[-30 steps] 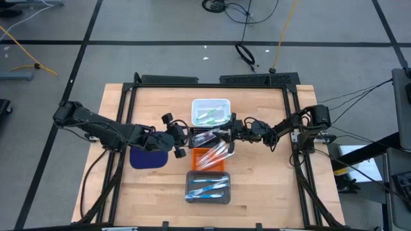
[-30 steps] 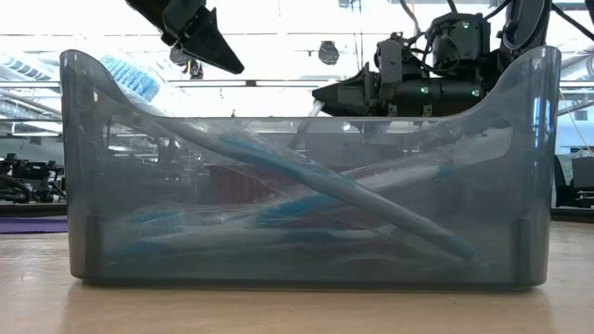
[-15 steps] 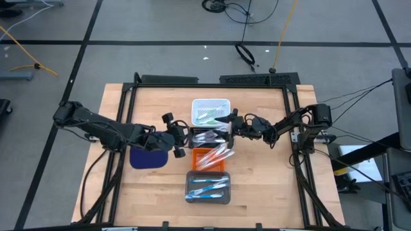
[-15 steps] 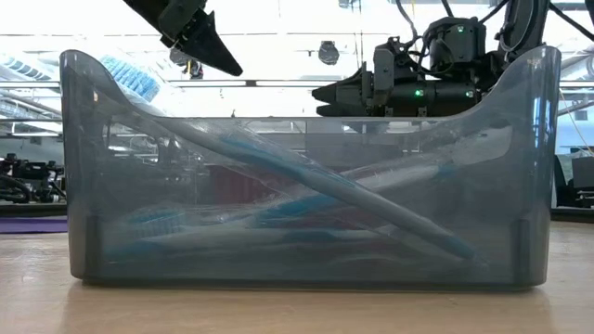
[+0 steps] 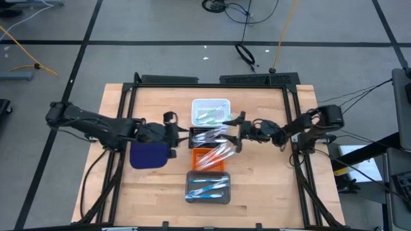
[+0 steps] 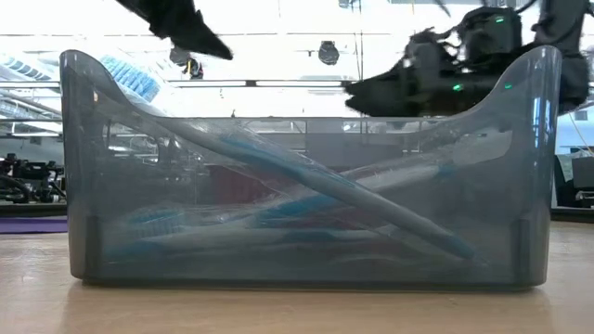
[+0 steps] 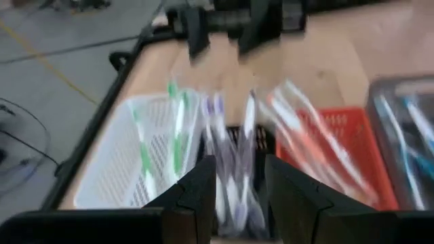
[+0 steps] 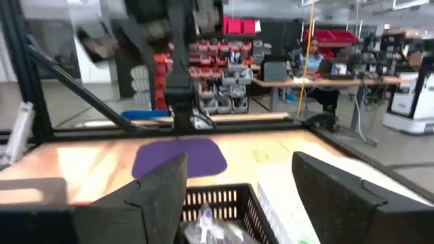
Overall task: Pick & Place Toothbrushes
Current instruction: Return to Home Position
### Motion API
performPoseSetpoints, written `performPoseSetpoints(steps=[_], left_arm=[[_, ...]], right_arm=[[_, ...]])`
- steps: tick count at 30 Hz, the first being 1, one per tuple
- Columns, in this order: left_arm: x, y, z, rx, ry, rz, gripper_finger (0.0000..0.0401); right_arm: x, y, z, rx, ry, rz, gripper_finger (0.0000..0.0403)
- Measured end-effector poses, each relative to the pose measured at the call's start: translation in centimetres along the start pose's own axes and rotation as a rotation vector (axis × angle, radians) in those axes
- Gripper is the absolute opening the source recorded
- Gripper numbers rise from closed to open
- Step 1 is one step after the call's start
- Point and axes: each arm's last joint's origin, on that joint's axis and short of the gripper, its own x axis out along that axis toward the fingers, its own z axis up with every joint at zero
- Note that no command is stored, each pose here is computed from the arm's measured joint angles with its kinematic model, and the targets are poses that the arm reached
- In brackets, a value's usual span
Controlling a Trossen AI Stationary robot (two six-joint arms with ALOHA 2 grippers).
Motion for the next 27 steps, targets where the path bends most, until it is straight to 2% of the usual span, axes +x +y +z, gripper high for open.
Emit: performPoseSetpoints(steps=[2,4,8,10,14,19,27], left_arm=[[-0.6,0.4,-1.4,-0.014,-0.007,-0.016,0.0129],[-1.0,0.7,-2.2,-0.046,-0.073,-0.021,0.0129],[-2.0,1.4,-4.7,-0.096,-0.161,0.004,0.0129],[-2.3,1.8,-6.3,-0.114,-0.159,0.023,0.0129],[-2.9,2.5,-8.7,-0.18,-0.192,0.044,0.0129],[-3.5,2.9,-10.8,-0.203,-0.262,-0.049,0.0129],[-3.7,2.9,-15.0,-0.287,-0.332,-0.044,0.0129]], right_arm=[[-1.5,-0.1,0.4,-0.004,-0.015,0.0,0.0253],[-3.4,-0.2,0.5,0.002,-0.017,-0.004,0.025],[-6.8,-0.7,0.7,0.005,-0.041,-0.086,0.0244],[-8.2,-0.8,0.8,0.002,-0.059,-0.109,0.0243],[-9.0,-0.9,2.5,-0.004,-0.176,-0.13,0.0242],[-9.4,-0.8,2.8,-0.03,-0.159,-0.125,0.0242],[-9.6,-0.8,3.1,-0.045,-0.17,-0.128,0.0242]])
